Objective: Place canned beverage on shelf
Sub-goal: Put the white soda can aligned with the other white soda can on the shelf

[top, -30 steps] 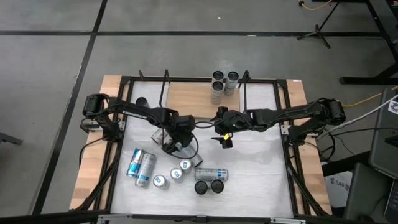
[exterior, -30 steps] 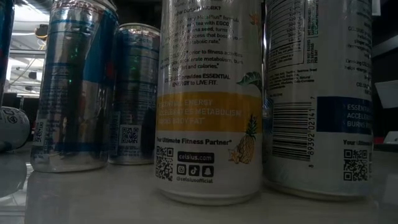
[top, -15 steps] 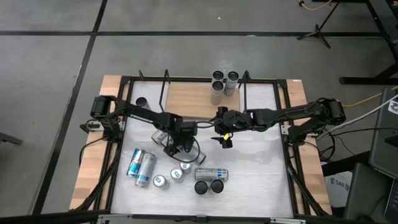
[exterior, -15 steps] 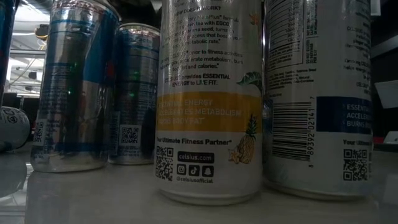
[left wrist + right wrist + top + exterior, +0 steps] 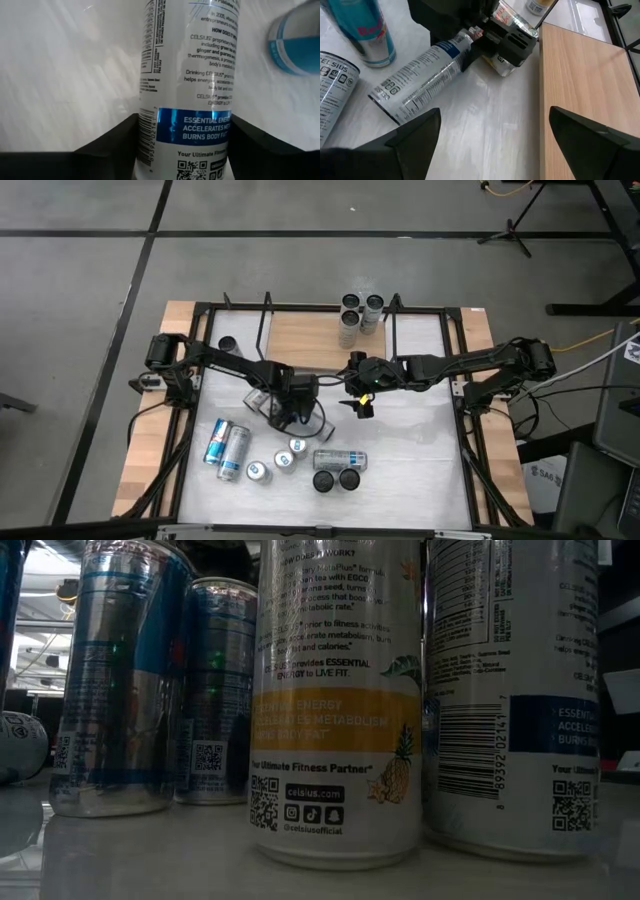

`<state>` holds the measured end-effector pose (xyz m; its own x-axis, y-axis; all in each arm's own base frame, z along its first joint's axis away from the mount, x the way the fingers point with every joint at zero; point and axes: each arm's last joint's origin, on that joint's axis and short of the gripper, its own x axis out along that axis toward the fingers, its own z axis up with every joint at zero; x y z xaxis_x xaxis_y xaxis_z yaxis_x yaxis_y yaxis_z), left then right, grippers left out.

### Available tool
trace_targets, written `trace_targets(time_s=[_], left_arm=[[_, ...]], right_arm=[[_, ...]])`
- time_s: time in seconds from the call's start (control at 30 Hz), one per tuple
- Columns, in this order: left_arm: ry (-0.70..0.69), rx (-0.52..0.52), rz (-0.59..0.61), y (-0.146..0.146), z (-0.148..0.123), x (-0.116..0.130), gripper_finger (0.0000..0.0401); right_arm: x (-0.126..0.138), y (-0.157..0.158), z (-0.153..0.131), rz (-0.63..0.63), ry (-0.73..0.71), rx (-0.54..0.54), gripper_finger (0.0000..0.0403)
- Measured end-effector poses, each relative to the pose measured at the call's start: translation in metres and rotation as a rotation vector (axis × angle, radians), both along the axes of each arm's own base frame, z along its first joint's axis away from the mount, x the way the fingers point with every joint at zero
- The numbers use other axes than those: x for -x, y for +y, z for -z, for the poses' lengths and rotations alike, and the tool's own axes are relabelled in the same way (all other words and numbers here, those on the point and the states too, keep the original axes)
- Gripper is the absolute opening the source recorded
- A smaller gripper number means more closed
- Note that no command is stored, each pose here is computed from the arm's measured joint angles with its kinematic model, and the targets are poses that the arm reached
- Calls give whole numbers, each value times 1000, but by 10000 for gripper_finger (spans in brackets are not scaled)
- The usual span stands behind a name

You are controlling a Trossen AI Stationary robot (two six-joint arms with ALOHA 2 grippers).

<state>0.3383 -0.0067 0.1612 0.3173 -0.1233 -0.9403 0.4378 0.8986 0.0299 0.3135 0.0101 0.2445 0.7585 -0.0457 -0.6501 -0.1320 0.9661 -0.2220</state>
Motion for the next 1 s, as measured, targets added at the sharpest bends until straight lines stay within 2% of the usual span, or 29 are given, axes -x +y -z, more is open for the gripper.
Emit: trace_targets(time_s=[0.1,0.27,0.53,0.8,1.0], left_arm=[[-13,26,-56,2,-1,-2,221],[-38,148,-182,14,-3,-5,221],[-153,331,-310,37,-14,-14,221],[-329,494,-362,55,-36,-23,221],[-443,696,-357,67,-51,-31,221]], right_arm=[[1,0,-3,0,-7,0,363],[10,0,-18,0,-55,-2,363],[40,-2,-50,0,-120,-4,363],[77,-3,-82,-2,-206,-5,363],[99,-2,-101,-61,-290,-6,363]])
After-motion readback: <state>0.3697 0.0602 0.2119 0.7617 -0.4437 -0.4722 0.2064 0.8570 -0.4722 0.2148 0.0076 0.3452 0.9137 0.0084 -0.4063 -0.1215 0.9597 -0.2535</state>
